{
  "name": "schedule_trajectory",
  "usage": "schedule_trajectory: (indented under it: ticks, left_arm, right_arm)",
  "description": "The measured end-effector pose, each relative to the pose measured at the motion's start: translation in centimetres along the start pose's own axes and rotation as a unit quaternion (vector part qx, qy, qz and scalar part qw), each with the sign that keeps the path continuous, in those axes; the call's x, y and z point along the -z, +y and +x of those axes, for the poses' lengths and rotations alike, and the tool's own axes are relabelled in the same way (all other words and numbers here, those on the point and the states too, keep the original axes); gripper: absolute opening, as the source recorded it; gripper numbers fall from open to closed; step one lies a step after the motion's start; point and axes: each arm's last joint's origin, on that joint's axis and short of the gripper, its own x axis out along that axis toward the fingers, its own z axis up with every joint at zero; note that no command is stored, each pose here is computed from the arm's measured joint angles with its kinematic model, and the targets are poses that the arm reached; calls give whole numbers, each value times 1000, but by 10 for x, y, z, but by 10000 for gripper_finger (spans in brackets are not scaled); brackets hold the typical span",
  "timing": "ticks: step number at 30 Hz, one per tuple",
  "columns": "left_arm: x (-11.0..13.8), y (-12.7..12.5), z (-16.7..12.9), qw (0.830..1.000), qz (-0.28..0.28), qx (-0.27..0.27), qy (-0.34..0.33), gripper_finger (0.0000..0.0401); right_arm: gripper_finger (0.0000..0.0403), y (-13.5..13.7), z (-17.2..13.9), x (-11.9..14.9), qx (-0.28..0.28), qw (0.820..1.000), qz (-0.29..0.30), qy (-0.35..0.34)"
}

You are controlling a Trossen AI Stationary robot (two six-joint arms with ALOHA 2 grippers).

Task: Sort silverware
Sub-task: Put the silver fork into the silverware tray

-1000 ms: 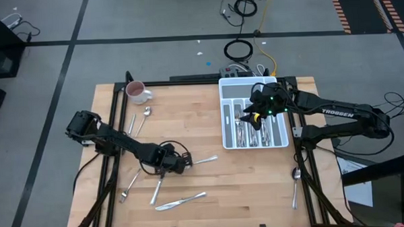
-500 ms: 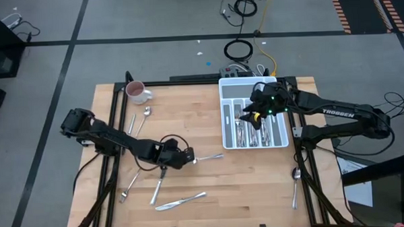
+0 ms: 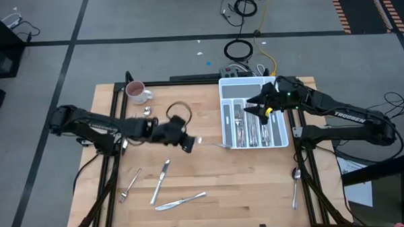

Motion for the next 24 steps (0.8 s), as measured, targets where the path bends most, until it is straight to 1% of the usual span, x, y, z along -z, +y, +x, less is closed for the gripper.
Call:
schedule_trajectory:
  ticks: [3, 6, 11, 14, 17, 19, 23, 24]
  left_arm:
    - [-33, 2, -4, 996, 90, 18, -7, 1]
    - [-68, 8, -6, 988, 148, 40, -16, 1]
    - [-124, 15, -11, 964, 249, 75, -47, 0]
    - [-154, 15, -6, 942, 318, 89, -63, 0]
    - [-179, 11, 4, 913, 392, 92, -75, 0]
    - [-194, 11, 15, 894, 434, 94, -63, 0]
    - [-220, 15, 40, 858, 501, 105, -29, 0]
    - [-225, 15, 46, 847, 520, 106, -22, 0]
  right_arm:
    - [235, 0, -6, -2, 2, 1000, 0, -13]
    - [235, -1, -10, -3, 4, 1000, 7, -21]
    - [235, -2, -13, -3, 5, 999, 19, -27]
    - [235, -2, -13, -3, 5, 999, 27, -28]
    - [235, -2, -13, -3, 5, 999, 30, -28]
    - [235, -2, -13, -3, 5, 999, 40, -28]
    - [235, -2, -13, -3, 4, 998, 49, -28]
    - [235, -2, -13, -3, 4, 998, 51, -29]
